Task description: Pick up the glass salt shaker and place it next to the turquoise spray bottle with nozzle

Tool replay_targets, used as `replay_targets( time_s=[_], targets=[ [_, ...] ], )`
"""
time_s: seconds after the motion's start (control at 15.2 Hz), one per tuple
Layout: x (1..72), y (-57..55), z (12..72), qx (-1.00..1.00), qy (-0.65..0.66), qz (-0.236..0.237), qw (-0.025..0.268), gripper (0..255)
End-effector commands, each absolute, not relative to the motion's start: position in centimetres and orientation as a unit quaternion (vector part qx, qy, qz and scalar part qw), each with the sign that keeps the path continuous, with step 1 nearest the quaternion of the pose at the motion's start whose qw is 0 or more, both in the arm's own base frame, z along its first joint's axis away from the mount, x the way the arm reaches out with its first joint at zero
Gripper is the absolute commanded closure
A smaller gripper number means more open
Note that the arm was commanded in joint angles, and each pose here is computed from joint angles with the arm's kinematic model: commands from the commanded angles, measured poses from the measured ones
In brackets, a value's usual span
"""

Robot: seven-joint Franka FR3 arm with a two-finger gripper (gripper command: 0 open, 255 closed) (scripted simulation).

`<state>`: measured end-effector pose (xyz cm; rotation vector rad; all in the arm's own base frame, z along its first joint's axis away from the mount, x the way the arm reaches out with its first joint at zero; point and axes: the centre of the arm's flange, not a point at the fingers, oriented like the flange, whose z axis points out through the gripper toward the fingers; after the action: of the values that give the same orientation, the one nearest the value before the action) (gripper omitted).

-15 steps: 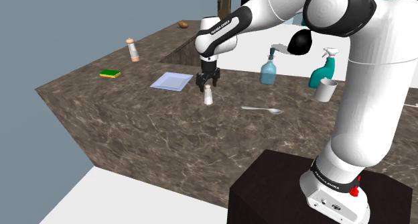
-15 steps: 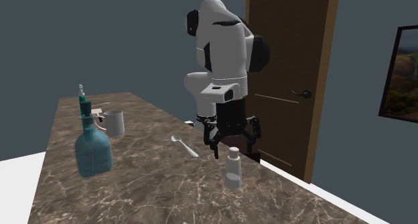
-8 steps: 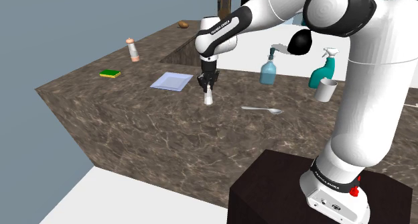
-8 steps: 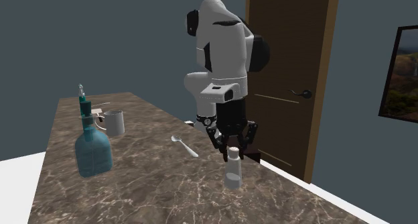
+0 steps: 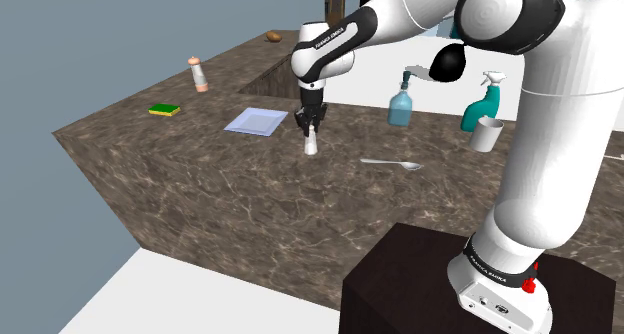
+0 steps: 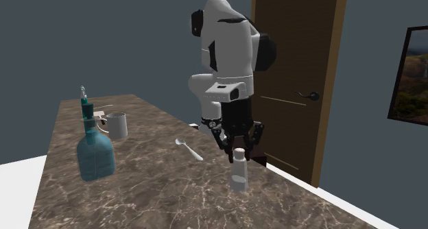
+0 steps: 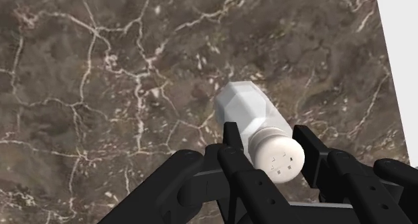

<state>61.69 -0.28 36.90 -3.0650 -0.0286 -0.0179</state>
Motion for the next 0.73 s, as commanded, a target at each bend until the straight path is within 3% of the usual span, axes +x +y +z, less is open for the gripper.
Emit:
replay_targets(
  time_s=[0.0, 0.66],
  targets=[
    [61.7, -0.3, 37.8, -0.999, -0.009, -0.006, 0.038, 255],
    [61.7, -0.3, 43.1, -0.999, -0.009, -0.006, 0.038, 255]
  ],
)
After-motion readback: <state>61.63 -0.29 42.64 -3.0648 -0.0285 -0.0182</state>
